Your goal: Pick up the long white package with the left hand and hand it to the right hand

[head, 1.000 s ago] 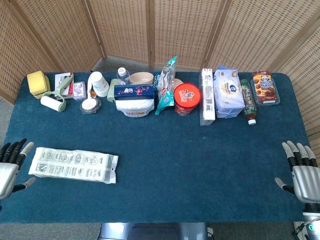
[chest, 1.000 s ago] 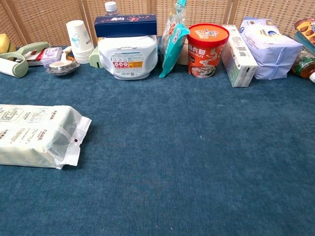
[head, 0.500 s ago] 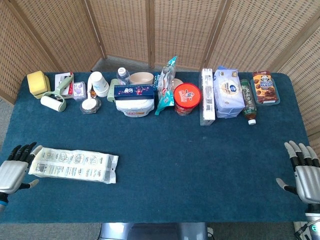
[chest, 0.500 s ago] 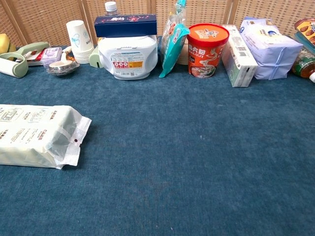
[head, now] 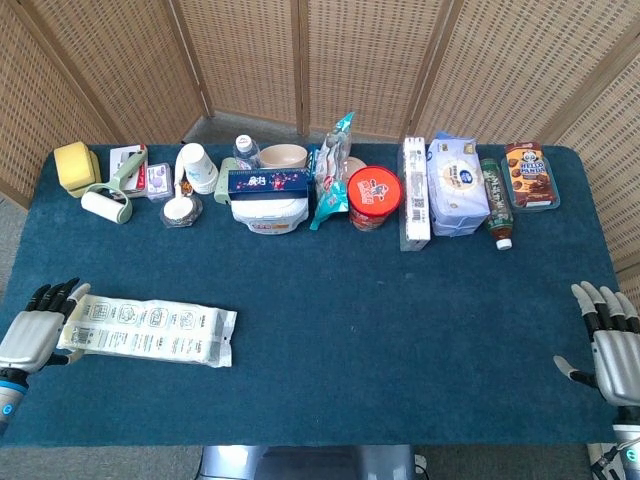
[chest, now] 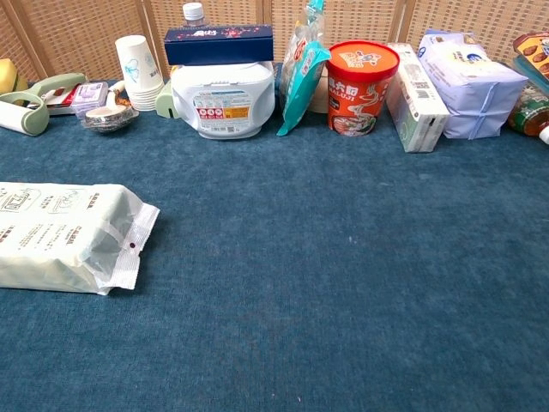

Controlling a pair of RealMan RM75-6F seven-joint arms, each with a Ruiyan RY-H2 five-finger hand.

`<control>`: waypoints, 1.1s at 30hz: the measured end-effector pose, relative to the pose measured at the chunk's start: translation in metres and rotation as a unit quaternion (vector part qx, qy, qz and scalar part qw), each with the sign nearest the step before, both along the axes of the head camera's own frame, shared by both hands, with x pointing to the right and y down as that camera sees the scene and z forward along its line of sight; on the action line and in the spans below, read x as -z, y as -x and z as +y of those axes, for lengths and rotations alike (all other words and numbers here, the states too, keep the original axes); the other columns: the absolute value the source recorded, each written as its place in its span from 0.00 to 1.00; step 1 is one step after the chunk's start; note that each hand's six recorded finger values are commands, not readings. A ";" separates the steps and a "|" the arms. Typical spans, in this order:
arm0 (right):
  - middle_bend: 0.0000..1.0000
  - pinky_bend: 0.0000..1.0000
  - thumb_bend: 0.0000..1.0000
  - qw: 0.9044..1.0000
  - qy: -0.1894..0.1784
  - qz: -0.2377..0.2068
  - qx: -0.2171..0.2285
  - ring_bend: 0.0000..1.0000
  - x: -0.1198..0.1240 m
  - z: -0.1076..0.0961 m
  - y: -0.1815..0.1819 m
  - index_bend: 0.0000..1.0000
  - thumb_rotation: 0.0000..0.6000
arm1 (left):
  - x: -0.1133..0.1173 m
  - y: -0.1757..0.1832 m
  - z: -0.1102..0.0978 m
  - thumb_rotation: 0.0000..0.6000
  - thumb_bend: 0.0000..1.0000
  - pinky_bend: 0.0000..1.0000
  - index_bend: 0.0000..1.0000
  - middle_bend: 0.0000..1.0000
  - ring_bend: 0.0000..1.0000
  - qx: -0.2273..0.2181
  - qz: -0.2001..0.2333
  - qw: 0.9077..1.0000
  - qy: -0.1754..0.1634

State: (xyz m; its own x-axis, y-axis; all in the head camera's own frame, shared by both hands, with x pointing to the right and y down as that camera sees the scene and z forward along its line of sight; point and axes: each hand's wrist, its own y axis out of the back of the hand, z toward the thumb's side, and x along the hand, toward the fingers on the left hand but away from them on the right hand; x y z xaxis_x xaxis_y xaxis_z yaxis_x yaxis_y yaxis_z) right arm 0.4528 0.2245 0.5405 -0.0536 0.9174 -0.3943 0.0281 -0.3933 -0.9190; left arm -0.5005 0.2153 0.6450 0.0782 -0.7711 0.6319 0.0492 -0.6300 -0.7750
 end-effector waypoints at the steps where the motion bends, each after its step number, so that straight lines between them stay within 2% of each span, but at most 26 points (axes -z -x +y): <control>1: 0.00 0.00 0.00 1.000 0.000 0.000 -0.001 0.00 0.000 0.000 0.000 0.00 1.00 | -0.001 -0.001 -0.001 1.00 0.00 0.00 0.00 0.00 0.00 -0.001 0.002 1.000 0.000; 10: 0.00 0.00 0.00 1.000 0.004 -0.001 -0.005 0.00 -0.001 0.000 -0.002 0.00 1.00 | -0.018 -0.005 0.002 1.00 0.00 0.00 0.00 0.00 0.00 0.002 0.012 0.999 0.044; 11: 0.00 0.00 0.00 1.000 0.004 -0.002 -0.005 0.00 -0.001 0.000 -0.002 0.00 1.00 | -0.019 -0.006 0.002 1.00 0.00 0.04 0.00 0.00 0.00 0.004 0.014 0.999 0.048; 13: 0.00 0.00 0.00 1.000 0.003 -0.004 -0.005 0.00 -0.001 0.000 -0.002 0.00 1.00 | -0.020 -0.007 0.001 1.00 0.00 0.21 0.06 0.06 0.03 0.007 0.016 0.999 0.049; 14: 0.00 0.00 0.00 1.000 0.003 -0.004 -0.005 0.00 -0.001 0.000 -0.001 0.00 1.00 | -0.019 -0.007 0.000 1.00 0.00 0.35 0.12 0.14 0.10 0.008 0.017 0.999 0.046; 15: 0.00 0.00 0.00 1.000 0.004 -0.005 -0.005 0.00 -0.001 0.000 -0.001 0.00 1.00 | -0.019 -0.007 -0.001 1.00 0.00 0.43 0.19 0.22 0.16 0.009 0.018 0.999 0.041; 16: 0.00 0.00 0.00 1.000 0.004 -0.006 -0.005 0.00 -0.001 0.000 -0.001 0.00 1.00 | -0.018 -0.008 -0.002 1.00 0.00 0.53 0.28 0.33 0.27 0.010 0.018 0.999 0.036; 17: 0.00 0.00 0.00 1.000 0.005 -0.006 -0.005 0.00 -0.002 0.000 -0.001 0.00 1.00 | -0.018 -0.008 -0.003 1.00 0.00 0.59 0.37 0.44 0.36 0.012 0.018 0.999 0.031; 19: 0.00 0.00 0.00 1.000 0.005 -0.008 -0.004 0.00 -0.002 0.000 -0.001 0.00 1.00 | -0.018 -0.008 -0.004 1.00 0.00 0.65 0.48 0.56 0.47 0.015 0.017 1.000 0.019; 21: 0.00 0.00 0.00 1.000 0.005 -0.009 -0.003 0.00 -0.002 0.000 0.000 0.00 1.00 | -0.018 -0.008 -0.006 1.00 0.01 0.67 0.53 0.62 0.52 0.020 0.017 1.000 0.009; 26: 0.00 0.00 0.00 1.000 0.007 -0.011 -0.004 0.00 -0.002 0.001 -0.001 0.00 1.00 | -0.017 -0.010 -0.006 1.00 0.01 0.67 0.54 0.63 0.53 0.029 0.024 0.999 -0.006; 33: 0.00 0.00 0.00 1.000 0.022 -0.008 0.005 0.00 -0.005 0.004 0.002 0.00 1.00 | -0.002 -0.033 -0.012 1.00 0.01 0.67 0.54 0.63 0.53 0.027 0.089 0.995 -0.037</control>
State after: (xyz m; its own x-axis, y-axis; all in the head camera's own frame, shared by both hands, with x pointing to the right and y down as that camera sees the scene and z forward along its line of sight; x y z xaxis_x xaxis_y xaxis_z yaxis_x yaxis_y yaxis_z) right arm 0.4507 0.2280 0.5459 -0.0377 0.8999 -0.4345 0.0394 -0.4332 -0.9004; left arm -0.4675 0.2036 0.6473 0.1419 -0.8207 0.5535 -0.1250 -0.5695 -0.8124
